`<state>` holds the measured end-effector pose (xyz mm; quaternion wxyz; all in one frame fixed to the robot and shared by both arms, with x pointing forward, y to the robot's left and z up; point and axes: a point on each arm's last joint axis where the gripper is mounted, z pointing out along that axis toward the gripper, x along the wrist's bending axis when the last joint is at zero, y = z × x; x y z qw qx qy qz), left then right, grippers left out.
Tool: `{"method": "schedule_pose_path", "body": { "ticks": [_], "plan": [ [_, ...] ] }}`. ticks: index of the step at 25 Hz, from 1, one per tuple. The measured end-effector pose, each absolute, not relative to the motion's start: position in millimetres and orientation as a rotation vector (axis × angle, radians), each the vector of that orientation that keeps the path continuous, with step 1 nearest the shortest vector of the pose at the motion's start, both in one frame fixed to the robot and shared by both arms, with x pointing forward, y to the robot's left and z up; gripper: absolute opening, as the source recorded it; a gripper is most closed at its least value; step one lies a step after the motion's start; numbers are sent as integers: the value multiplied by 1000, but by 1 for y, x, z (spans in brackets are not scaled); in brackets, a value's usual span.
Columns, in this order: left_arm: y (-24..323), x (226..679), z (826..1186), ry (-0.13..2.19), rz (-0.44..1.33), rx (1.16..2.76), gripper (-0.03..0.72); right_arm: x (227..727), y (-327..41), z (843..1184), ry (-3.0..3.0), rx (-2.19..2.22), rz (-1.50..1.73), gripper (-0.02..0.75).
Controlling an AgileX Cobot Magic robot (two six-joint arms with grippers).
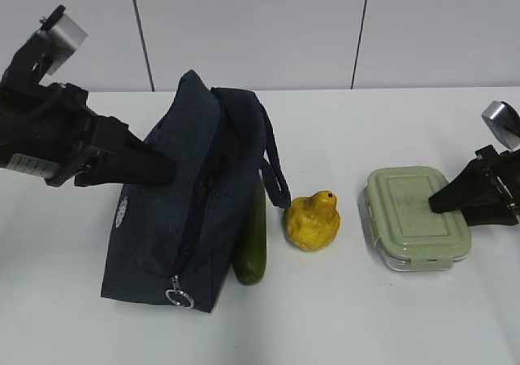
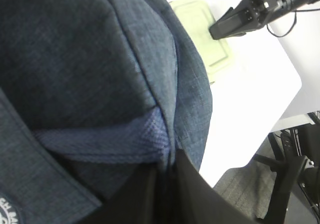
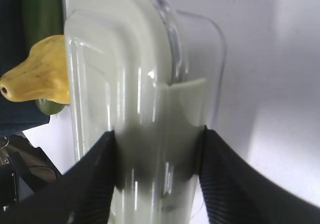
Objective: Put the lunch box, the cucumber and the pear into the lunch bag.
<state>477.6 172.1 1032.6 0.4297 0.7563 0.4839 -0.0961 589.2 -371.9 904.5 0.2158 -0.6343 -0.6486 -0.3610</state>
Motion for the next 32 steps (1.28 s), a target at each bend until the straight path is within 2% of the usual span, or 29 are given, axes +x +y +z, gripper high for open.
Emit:
{"method": "schedule_pose_path", "body": {
  "ticks": [9, 19, 32],
  "plan": [
    [174, 482, 1031, 1228, -192, 1877, 1, 592, -373, 913, -1824, -1795, -1035, 370],
    [174, 483, 1031, 1235, -183, 1865, 1, 592, -372, 940, -1862, -1809, -1118, 370],
    [173, 483, 1032, 1238, -184, 1856, 1, 584, -364, 1002, -1885, -1830, -1332, 370]
  ]
}}
